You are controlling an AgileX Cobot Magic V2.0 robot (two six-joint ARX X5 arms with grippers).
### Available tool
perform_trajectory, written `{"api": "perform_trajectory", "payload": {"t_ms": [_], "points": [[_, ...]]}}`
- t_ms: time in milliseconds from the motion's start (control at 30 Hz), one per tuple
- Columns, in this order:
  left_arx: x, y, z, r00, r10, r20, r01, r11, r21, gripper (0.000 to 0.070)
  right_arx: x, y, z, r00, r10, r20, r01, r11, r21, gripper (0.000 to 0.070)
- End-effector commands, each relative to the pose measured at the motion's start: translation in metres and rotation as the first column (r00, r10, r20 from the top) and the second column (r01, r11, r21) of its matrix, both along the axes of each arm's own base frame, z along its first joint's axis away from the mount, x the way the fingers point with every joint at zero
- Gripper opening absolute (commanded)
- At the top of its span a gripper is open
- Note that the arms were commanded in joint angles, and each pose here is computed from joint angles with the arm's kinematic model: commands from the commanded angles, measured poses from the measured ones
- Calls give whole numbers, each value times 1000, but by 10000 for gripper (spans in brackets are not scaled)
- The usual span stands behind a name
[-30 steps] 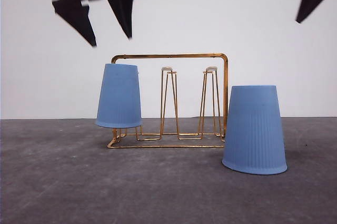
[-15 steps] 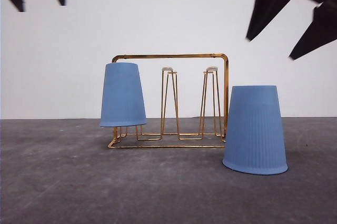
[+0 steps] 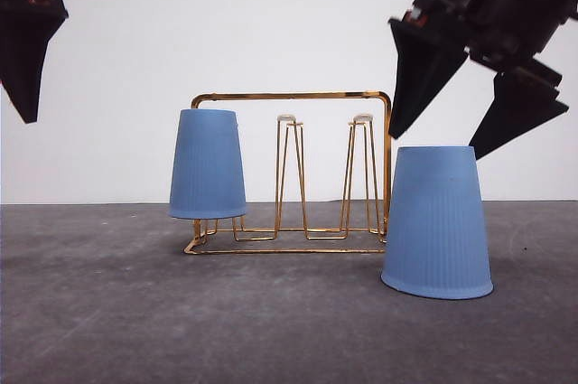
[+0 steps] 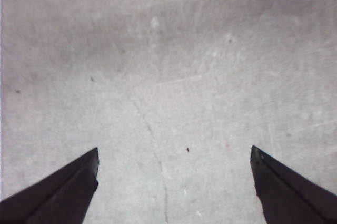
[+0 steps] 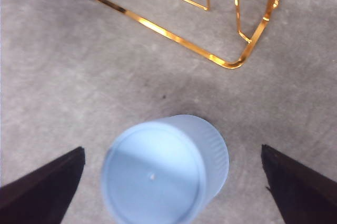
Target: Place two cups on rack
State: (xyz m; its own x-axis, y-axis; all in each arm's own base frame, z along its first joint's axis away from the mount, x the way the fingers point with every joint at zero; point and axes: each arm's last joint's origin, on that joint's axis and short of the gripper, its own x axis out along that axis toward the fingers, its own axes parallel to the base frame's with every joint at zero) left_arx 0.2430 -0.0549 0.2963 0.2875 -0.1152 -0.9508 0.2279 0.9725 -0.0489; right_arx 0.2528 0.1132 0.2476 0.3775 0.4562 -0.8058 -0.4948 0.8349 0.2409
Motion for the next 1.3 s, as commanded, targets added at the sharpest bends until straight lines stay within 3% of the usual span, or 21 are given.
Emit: {"api": "perform_trajectory", "payload": {"t_ms": [0, 200, 367, 433, 667, 867, 1067, 1267], "points": [[4, -1, 1, 1000, 11, 11, -11, 1000, -8, 553, 4, 7, -4, 1000, 13, -12, -13, 1000, -6, 689], [5, -1, 1, 1000, 18, 16, -18, 1000, -12, 553, 10, 14, -18, 998, 21, -58, -22, 1000, -22, 669], [5, -1, 1, 1000, 26, 15, -26, 1000, -15, 553, 10, 14, -21, 997, 21, -74, -23, 999, -28, 413], [5, -1, 1, 1000, 27, 15, -27, 1000, -15, 553, 10, 15, -21, 997, 23, -74, -25, 999, -27, 372], [5, -1, 1, 999, 27, 19, -26, 1000, -16, 553, 12, 16, -4, 998, 43, -44, -44, 999, -12, 372], [5, -1, 1, 999, 27, 21, -26, 1000, -16, 553, 11, 15, 67, 993, 82, 88, -83, 997, 3, 372], [7, -2, 2, 999, 27, 41, -26, 999, -21, 553, 5, 13, 138, 965, 92, 245, -103, 994, 34, 372], [7, -2, 2, 999, 27, 40, -26, 999, -21, 553, 9, 13, 154, 944, 79, 319, -98, 994, 45, 373]]}}
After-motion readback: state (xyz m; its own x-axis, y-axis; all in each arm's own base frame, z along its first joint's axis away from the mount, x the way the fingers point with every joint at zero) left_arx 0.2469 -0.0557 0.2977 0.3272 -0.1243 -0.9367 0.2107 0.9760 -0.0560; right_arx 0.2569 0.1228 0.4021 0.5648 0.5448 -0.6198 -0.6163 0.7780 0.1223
